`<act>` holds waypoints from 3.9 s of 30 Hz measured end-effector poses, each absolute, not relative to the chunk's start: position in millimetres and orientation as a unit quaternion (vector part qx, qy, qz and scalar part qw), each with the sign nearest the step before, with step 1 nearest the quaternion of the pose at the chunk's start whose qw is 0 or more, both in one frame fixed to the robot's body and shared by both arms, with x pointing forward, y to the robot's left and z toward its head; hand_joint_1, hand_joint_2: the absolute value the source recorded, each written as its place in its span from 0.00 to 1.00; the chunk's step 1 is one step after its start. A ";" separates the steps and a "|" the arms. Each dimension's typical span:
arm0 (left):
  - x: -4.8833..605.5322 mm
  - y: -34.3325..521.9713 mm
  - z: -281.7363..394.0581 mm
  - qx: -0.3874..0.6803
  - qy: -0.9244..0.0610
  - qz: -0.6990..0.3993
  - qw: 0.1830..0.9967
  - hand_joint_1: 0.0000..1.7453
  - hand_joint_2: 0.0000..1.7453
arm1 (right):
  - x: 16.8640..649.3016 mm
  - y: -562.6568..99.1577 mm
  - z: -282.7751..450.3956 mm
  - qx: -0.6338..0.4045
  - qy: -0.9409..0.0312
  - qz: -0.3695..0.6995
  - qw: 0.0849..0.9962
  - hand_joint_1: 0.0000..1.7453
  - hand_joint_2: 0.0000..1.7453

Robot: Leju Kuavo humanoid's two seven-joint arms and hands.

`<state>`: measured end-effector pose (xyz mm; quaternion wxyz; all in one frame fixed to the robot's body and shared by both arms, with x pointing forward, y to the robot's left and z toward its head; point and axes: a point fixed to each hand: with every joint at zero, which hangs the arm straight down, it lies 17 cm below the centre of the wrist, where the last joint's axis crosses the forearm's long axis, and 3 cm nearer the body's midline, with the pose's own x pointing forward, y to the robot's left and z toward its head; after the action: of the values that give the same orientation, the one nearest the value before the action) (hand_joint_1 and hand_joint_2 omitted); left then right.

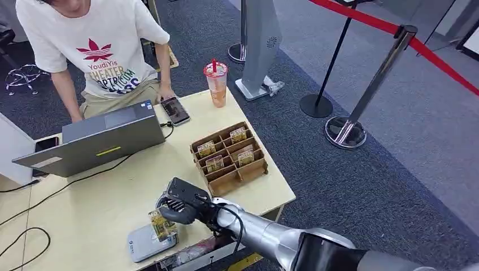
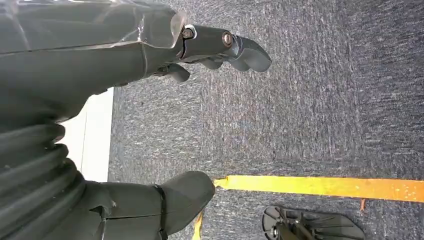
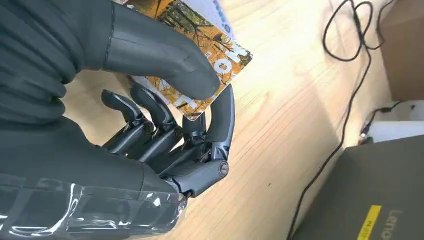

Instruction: Pass the card to the sensor for recognition and then transmit it.

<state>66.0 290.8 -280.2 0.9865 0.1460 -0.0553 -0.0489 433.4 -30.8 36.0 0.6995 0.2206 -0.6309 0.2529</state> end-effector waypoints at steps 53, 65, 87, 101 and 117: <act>70.2 291.0 -279.4 0.151 -0.058 -0.064 0.985 0.00 1.00 | 421.7 -17.1 -3.6 0.217 -0.569 0.255 0.751 1.00 1.00; 74.6 291.1 -278.8 0.151 -0.060 -0.065 0.985 0.00 1.00 | 425.0 -27.8 -15.9 0.200 -0.556 0.252 0.766 1.00 1.00; 70.8 290.5 -279.4 0.149 -0.067 -0.064 0.984 0.00 1.00 | 473.3 -57.2 103.1 0.229 -0.696 0.140 0.666 1.00 1.00; 71.3 289.3 -279.5 0.147 -0.071 -0.059 0.985 0.00 1.00 | 468.1 -106.9 239.7 0.218 -0.822 0.093 0.517 1.00 1.00; 87.6 287.9 -277.4 0.143 -0.067 -0.061 0.985 0.00 1.00 | 559.5 -135.7 352.5 0.116 -0.866 0.080 0.479 1.00 1.00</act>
<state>87.6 287.9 -277.4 0.9855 0.1433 -0.0675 -0.0609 559.5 -135.7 352.5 0.4791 0.1156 -0.8665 0.0799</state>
